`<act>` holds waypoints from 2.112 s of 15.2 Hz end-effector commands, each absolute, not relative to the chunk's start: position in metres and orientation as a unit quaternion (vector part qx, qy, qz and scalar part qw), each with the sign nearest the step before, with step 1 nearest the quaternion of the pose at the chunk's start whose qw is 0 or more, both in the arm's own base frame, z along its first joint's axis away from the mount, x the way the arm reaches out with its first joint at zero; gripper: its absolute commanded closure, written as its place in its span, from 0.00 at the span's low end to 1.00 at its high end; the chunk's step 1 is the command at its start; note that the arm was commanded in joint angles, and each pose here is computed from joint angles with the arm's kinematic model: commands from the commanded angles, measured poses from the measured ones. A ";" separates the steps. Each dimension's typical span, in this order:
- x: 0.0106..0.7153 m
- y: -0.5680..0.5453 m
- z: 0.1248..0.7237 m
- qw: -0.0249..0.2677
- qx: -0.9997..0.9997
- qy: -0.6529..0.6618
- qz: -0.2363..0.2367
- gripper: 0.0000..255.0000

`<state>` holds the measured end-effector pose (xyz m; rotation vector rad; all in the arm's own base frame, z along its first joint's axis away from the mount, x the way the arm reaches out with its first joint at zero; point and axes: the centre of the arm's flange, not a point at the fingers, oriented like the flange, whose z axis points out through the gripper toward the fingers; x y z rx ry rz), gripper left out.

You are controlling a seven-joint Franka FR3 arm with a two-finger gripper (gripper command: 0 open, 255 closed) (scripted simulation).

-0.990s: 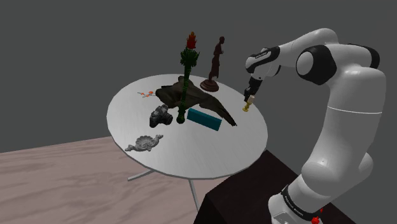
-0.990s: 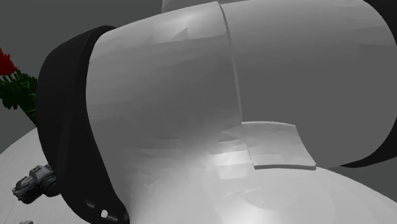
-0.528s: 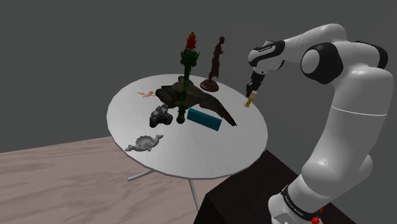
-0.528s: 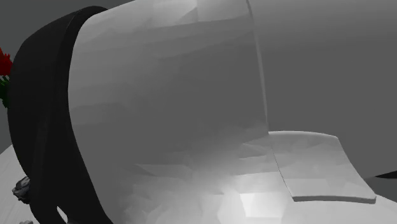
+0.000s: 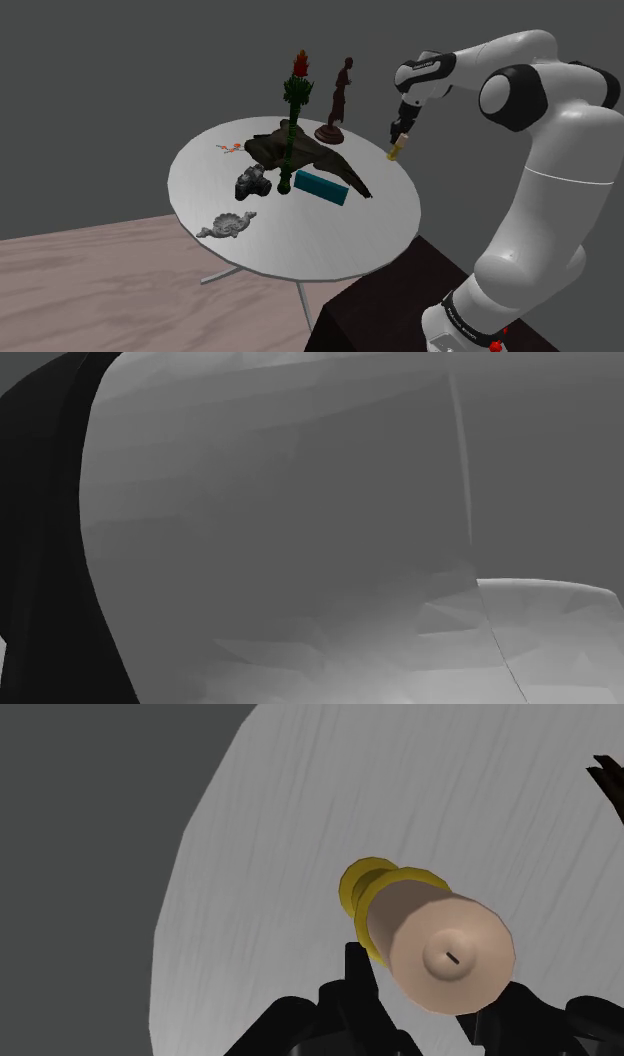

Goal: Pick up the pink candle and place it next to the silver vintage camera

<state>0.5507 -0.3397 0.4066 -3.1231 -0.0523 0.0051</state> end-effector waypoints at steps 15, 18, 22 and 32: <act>0.550 -0.340 0.490 0.009 -1.000 -0.017 0.002 1.00; 0.550 -0.340 0.501 0.009 -1.000 -0.017 0.002 1.00; 0.552 -0.287 0.502 0.009 -1.000 -0.017 0.002 1.00; 0.558 -0.155 0.502 0.009 -1.000 -0.017 0.002 1.00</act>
